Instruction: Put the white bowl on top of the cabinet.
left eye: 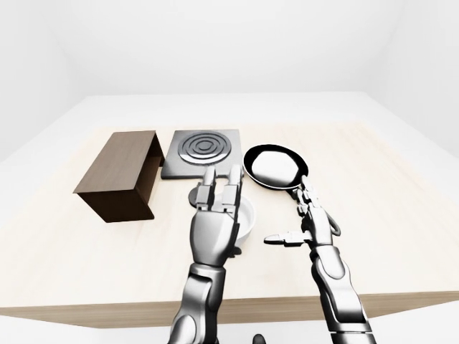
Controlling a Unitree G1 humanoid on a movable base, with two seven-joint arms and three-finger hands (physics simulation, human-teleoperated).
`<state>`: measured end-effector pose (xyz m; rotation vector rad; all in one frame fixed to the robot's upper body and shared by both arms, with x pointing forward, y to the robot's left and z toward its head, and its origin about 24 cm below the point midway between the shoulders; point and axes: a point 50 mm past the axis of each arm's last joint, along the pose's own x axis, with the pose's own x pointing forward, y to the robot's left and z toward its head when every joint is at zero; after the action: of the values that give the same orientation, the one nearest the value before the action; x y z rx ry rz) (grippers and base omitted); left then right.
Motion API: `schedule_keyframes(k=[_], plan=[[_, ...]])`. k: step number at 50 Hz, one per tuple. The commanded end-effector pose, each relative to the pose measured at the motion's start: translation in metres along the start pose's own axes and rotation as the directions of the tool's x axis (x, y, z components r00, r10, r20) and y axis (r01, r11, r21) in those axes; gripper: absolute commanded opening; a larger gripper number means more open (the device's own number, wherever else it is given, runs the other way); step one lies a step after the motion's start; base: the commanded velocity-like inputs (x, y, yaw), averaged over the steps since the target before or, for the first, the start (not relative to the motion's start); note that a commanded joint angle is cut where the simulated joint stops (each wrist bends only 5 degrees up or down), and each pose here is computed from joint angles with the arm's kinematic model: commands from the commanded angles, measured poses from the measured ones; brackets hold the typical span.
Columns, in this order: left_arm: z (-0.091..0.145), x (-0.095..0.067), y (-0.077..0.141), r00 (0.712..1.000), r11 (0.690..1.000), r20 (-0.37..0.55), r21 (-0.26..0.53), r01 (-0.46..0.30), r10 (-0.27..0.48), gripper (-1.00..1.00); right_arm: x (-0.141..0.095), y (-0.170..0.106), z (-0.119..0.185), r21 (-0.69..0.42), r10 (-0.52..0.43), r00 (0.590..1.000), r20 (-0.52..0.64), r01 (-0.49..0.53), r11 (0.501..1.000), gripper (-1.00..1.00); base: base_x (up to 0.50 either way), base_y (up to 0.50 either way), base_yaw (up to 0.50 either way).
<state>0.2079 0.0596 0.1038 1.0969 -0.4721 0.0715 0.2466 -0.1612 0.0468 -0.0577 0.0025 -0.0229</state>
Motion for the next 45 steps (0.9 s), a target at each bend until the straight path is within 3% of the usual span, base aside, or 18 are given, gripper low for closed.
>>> schedule_keyframes(k=[1,8,17,18,19,45], plan=[[-0.004,-0.004,-0.018,0.997,0.996,-0.015,0.031,0.079,-0.079,1.0,-0.001,0.0,0.0,0.0,0.002,1.0,0.002,-0.002,1.0,1.0,0.0,0.0,0.0],[-0.013,-0.007,-0.036,0.988,0.987,-0.043,0.048,0.152,-0.15,1.0,0.0,0.001,-0.001,-0.001,0.003,1.0,0.001,-0.003,1.0,1.0,0.0,0.0,0.0],[-0.017,-0.007,-0.04,0.984,0.984,-0.059,0.05,0.17,-0.167,1.0,-0.001,0.001,0.0,-0.002,0.003,1.0,0.002,-0.003,1.0,1.0,0.0,0.0,0.0],[-0.034,-0.004,-0.063,0.957,0.959,-0.107,0.066,0.276,-0.269,1.0,0.0,0.002,-0.001,-0.004,0.012,1.0,-0.002,-0.012,1.0,1.0,0.0,0.0,0.0],[-0.035,-0.004,-0.065,0.955,0.957,-0.114,0.067,0.284,-0.275,1.0,0.0,0.003,-0.002,-0.005,0.012,1.0,-0.003,-0.012,1.0,1.0,0.0,0.0,0.0],[-0.043,-0.004,-0.073,0.944,0.95,-0.149,0.064,0.306,-0.294,1.0,-0.002,0.003,-0.001,-0.006,0.016,1.0,0.0,-0.016,1.0,1.0,0.0,0.0,0.0]])
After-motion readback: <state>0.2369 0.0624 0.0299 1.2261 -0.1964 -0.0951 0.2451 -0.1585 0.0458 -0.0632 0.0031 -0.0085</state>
